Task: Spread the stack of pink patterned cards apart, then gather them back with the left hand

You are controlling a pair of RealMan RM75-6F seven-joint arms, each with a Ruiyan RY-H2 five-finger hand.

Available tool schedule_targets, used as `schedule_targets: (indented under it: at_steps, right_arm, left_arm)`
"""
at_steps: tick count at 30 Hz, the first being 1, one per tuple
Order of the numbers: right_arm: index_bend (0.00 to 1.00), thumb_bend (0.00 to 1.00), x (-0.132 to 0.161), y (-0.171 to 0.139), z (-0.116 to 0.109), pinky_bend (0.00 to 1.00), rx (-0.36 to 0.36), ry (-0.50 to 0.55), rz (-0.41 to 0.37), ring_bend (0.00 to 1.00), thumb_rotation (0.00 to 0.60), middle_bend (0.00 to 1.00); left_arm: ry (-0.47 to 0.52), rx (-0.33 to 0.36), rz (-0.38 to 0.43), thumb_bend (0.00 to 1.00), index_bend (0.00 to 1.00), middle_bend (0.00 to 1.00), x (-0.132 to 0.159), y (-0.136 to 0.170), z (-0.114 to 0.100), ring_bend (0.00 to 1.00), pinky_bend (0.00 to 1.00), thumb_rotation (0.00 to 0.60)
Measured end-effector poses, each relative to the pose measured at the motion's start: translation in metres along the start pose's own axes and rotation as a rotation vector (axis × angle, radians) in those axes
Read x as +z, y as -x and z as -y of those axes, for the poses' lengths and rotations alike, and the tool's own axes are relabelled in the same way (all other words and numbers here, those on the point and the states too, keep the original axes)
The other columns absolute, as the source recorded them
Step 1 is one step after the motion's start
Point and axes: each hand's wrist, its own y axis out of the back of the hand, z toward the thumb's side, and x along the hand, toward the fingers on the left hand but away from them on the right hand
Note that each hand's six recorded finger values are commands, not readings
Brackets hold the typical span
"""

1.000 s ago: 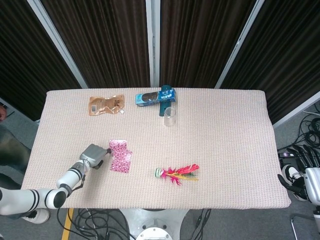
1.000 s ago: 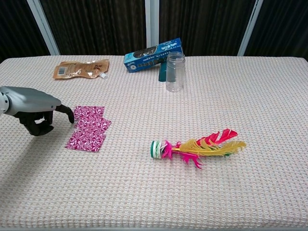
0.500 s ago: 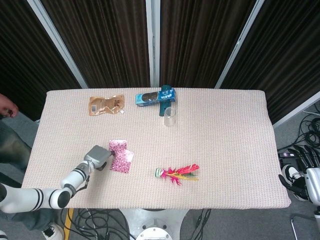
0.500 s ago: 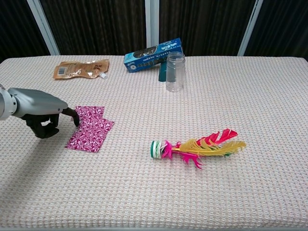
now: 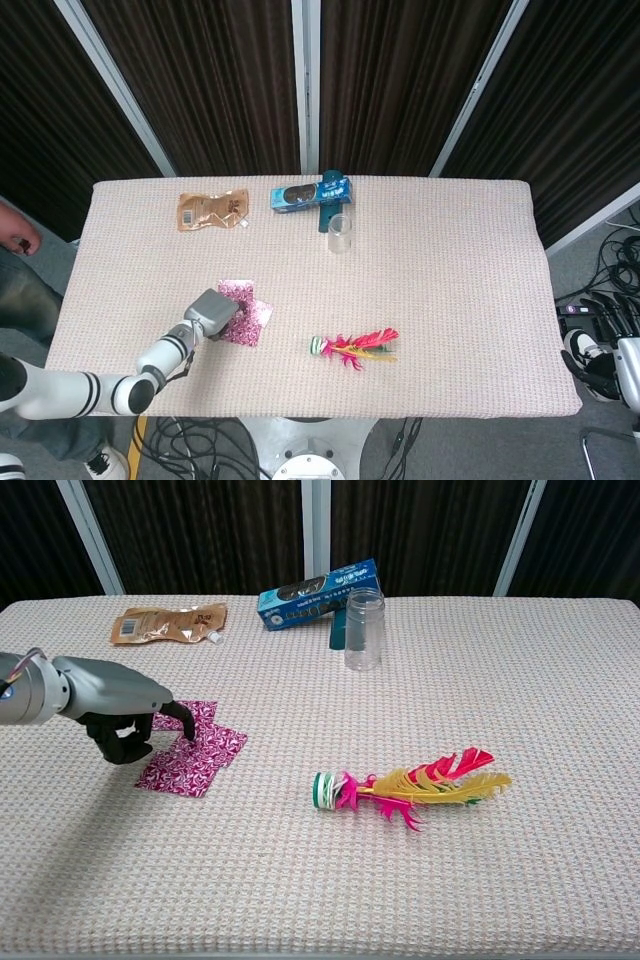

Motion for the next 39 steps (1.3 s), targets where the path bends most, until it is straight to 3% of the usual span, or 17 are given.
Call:
schedule_targets:
  at_steps: [12,28,34,39]
  right_arm:
    - [0.16,0.19,0.0,0.002,0.003,0.0,0.006,0.004,-0.006,0.01,0.449,0.1]
    - [0.16,0.19,-0.003,0.0,0.0,0.0,0.001,-0.001,0.006,0.01,0.451,0.1]
    - [0.16,0.19,-0.001,0.001,0.001,0.0,0.004,0.002,0.0,0.01,0.452,0.1]
    - [0.16,0.19,-0.001,0.002,0.003,0.0,0.006,0.006,-0.004,0.02,0.453,0.1]
  left_arm:
    - [0.002,-0.027,-0.054,0.61,0.26,0.89,-0.015,0.002,0.01,0.95,0.98,0.6]
    - [-0.004,0.008,0.017,0.61,0.26,0.89,0.014,-0.002,-0.005,0.95,0.98,0.6]
    - [0.048,0.092,-0.022,0.56,0.27,0.87,-0.001,0.001,-0.019,0.94,0.97,0.6]
    - [0.108,0.205,-0.086,0.35,0.27,0.87,-0.025,-0.004,-0.028,0.94,0.97,0.6]
